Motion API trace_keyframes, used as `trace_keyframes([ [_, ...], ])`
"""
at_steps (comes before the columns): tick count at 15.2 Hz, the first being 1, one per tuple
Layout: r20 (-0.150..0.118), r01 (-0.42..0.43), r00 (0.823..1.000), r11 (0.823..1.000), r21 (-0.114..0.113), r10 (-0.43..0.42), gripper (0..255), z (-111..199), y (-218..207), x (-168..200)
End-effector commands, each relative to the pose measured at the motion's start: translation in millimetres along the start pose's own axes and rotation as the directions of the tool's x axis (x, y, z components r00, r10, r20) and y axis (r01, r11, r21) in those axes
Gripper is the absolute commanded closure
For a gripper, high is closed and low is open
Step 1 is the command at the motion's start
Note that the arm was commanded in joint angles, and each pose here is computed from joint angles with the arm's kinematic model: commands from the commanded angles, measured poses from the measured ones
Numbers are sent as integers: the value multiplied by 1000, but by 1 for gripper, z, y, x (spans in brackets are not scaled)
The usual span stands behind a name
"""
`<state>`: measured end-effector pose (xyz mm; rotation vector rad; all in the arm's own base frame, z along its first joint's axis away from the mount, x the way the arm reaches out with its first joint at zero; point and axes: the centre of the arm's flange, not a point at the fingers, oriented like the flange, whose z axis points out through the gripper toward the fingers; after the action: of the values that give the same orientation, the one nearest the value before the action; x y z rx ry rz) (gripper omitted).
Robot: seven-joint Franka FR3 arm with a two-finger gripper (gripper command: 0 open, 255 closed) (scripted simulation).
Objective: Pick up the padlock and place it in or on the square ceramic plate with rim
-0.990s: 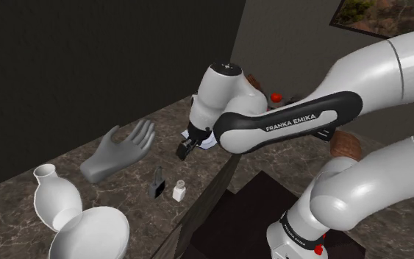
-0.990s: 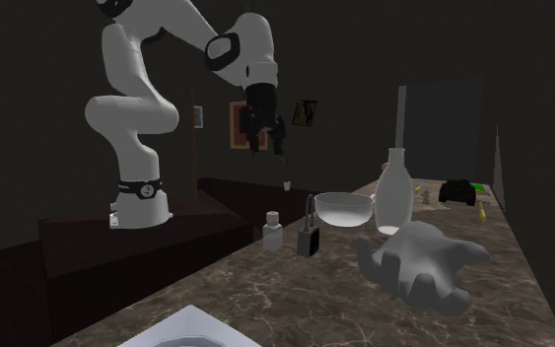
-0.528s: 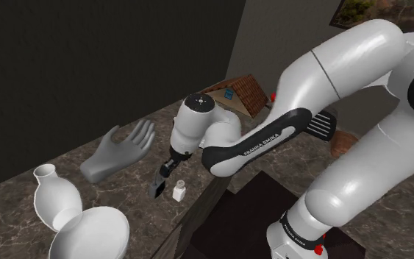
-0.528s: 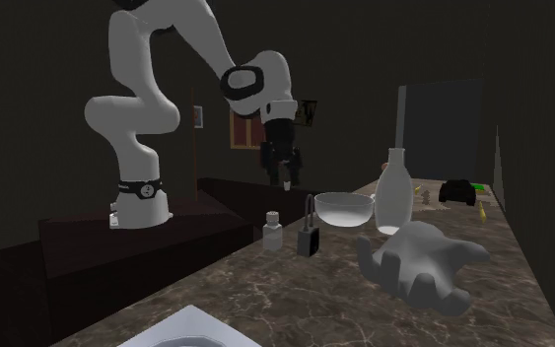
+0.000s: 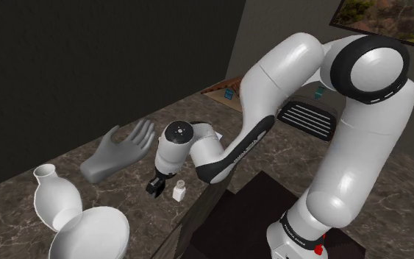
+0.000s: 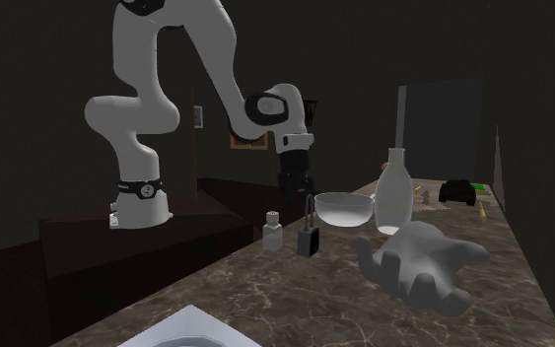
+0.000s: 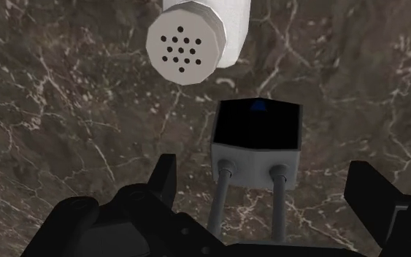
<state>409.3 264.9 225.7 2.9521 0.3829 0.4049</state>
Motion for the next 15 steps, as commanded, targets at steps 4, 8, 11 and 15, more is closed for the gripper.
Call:
trace_keyframes([
  [4, -2, 1, 1000, 1000, -2, -1, 0, 29, -2, 1],
  [8, -2, 1, 1000, 1000, -2, -1, 0, 38, -2, 1],
  [11, -2, 1, 1000, 1000, -2, -1, 0, 38, -2, 1],
  [15, -2, 1, 1000, 1000, -2, -1, 255, 38, -2, 1],
])
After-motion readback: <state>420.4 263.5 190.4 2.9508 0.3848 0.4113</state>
